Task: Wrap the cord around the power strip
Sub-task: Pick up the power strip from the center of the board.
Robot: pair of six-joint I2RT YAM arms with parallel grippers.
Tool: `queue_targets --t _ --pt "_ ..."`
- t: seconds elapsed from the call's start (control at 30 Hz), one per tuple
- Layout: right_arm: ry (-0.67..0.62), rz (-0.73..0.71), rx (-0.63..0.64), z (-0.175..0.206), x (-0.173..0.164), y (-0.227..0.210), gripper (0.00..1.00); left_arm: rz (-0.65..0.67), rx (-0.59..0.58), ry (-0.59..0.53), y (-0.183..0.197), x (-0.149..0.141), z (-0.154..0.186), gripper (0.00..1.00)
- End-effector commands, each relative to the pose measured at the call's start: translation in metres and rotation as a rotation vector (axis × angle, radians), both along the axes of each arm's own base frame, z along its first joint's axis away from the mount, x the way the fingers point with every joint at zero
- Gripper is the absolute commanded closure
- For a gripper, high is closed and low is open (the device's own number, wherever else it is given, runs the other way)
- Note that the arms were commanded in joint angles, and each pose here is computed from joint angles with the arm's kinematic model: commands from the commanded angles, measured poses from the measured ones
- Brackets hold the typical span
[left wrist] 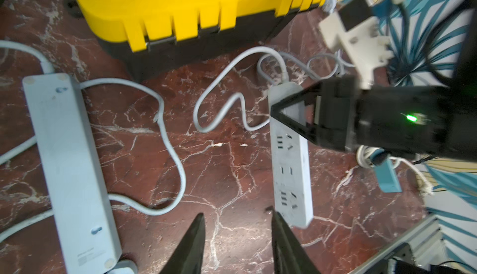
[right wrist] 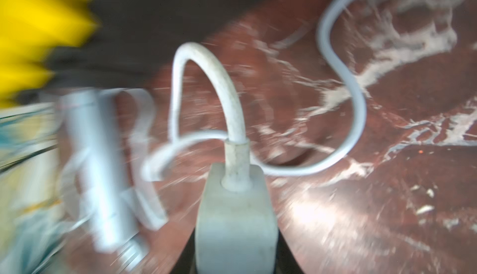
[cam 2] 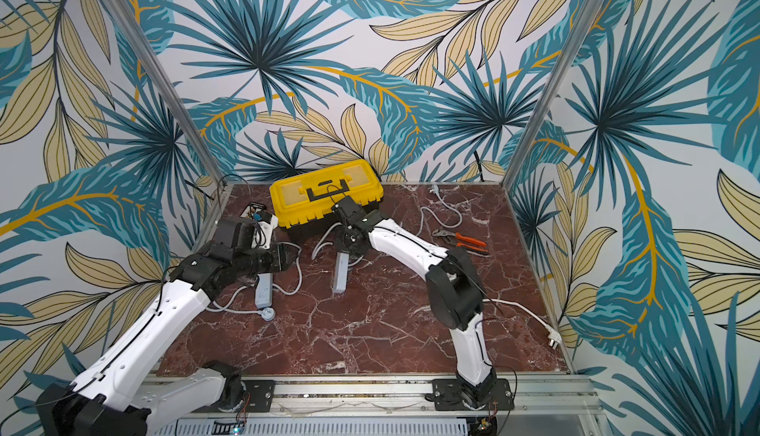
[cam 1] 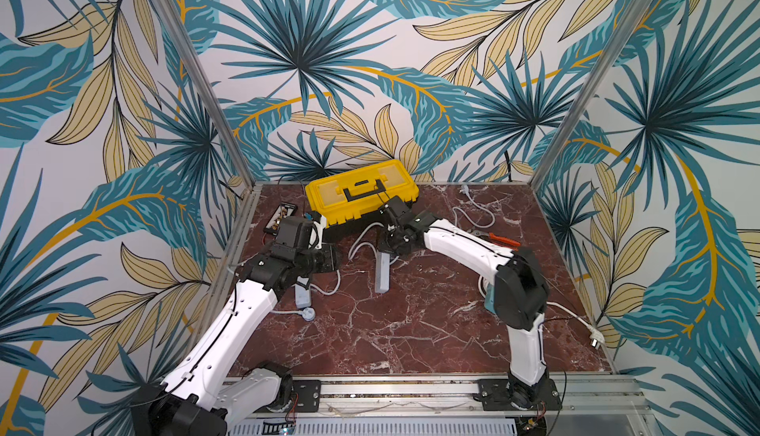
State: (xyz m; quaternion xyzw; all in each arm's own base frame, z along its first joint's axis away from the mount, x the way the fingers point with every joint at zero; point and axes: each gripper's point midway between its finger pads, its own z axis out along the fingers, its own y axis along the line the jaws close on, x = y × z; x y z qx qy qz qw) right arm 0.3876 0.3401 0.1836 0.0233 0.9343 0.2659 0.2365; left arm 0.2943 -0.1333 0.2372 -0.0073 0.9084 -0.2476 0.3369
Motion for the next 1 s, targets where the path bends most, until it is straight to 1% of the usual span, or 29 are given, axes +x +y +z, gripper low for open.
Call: queue_targets --t 0.0,0.03,0.07,0.1,0.13,0.27,0.33,0.43,0.47,0.5,0.53,0.6,0.67,0.73,0.8,0.87,0.97 --pt "-0.428 0.092 0.395 0.162 -0.007 -0.004 0.79 -0.034 -0.103 -0.066 -0.011 -0.002 0.045 0.43" --pt "-0.524 0.080 0.452 0.185 -0.013 -0.016 0.81 -0.059 -0.145 -0.063 -0.019 -0.004 0.055 0.40" --pt "-0.603 0.077 0.481 0.200 -0.021 -0.025 0.83 -0.094 -0.189 -0.059 -0.027 -0.006 0.065 0.37" --pt "-0.664 0.080 0.496 0.210 -0.027 -0.031 0.83 -0.128 -0.226 -0.052 -0.035 -0.009 0.072 0.35" --pt "-0.700 0.096 0.499 0.215 -0.033 -0.035 0.83 -0.166 -0.255 -0.047 -0.046 -0.012 0.079 0.34" --pt "-0.755 0.132 0.515 0.218 -0.052 -0.043 0.83 -0.324 -0.323 -0.059 -0.087 -0.032 0.097 0.27" --pt "-0.798 0.129 0.558 0.220 -0.058 -0.047 0.83 -0.398 -0.415 -0.038 -0.107 -0.040 0.096 0.26" --pt "-0.842 0.123 0.598 0.221 -0.065 -0.052 0.84 -0.441 -0.568 0.001 -0.123 -0.042 0.091 0.26" --pt "-0.841 0.107 0.592 0.219 -0.064 -0.055 0.85 -0.450 -0.593 -0.022 -0.125 -0.041 0.095 0.27" --pt "-0.827 0.059 0.564 0.214 -0.059 -0.062 0.88 -0.445 -0.595 -0.021 -0.126 -0.041 0.093 0.28" --pt "-0.808 0.012 0.530 0.208 -0.055 -0.069 0.92 -0.446 -0.584 -0.032 -0.127 -0.042 0.092 0.28" --pt "-0.791 -0.047 0.518 0.201 -0.052 -0.078 0.93 -0.443 -0.562 -0.051 -0.127 -0.042 0.088 0.28" --pt "-0.796 -0.052 0.588 0.202 -0.056 -0.078 0.93 -0.456 -0.536 -0.056 -0.133 -0.043 0.080 0.28" --pt "-0.774 -0.041 0.673 0.203 -0.058 -0.072 0.92 -0.469 -0.523 -0.027 -0.140 -0.043 0.068 0.28" --pt "-0.723 -0.069 0.694 0.196 -0.055 -0.068 0.92 -0.465 -0.524 -0.001 -0.144 -0.041 0.062 0.28" --pt "-0.667 -0.142 0.713 0.187 -0.051 -0.070 0.92 -0.476 -0.540 0.000 -0.151 -0.041 0.062 0.28" --pt "-0.646 -0.173 0.807 0.186 -0.053 -0.068 0.92 -0.485 -0.570 0.011 -0.158 -0.043 0.060 0.29"
